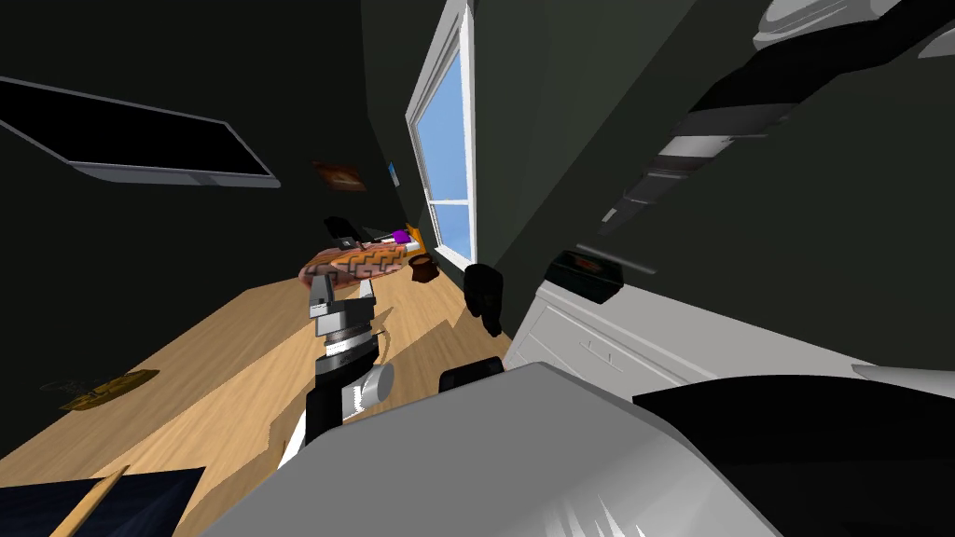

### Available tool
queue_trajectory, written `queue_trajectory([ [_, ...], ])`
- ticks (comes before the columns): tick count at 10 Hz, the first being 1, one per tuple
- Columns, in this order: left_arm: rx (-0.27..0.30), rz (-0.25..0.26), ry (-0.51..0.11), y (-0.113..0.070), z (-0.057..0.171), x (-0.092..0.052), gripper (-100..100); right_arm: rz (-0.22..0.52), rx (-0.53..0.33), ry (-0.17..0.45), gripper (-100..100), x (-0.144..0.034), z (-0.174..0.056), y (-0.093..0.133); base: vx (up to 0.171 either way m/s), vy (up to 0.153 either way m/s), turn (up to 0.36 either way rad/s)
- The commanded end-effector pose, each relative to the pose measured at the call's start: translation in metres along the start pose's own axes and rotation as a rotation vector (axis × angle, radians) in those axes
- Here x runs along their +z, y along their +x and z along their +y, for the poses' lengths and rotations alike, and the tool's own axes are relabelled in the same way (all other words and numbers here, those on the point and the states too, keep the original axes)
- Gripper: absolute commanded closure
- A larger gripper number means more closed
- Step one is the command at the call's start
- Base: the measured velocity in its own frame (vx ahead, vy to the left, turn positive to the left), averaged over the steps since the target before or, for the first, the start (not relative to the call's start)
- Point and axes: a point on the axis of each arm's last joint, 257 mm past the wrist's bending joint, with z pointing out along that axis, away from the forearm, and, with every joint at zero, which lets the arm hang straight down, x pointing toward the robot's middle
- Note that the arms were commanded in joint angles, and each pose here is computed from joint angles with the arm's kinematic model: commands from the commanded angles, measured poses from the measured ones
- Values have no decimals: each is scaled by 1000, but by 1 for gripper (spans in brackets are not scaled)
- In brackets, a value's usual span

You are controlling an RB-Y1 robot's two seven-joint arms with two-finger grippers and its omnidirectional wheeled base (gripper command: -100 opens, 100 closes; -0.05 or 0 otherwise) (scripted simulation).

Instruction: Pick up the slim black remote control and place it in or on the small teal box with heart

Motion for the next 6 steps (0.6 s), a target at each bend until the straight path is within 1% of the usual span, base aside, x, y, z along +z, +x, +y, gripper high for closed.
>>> queue_trajectory([
  [1,0,0,0,0,0,0,0,0,0,0,-100,-14,9,-4,-8,-8,25],
  [2,0,0,0,0,0,0,0,-1,0,1,-100,-9,5,-4,0,0,0],
  [3,0,0,0,0,0,0,0,0,1,0,0,-10,6,-4,0,0,0],
  [6,0,0,0,0,0,0,0,0,1,0,0,-10,6,-4,0,0,0],
])
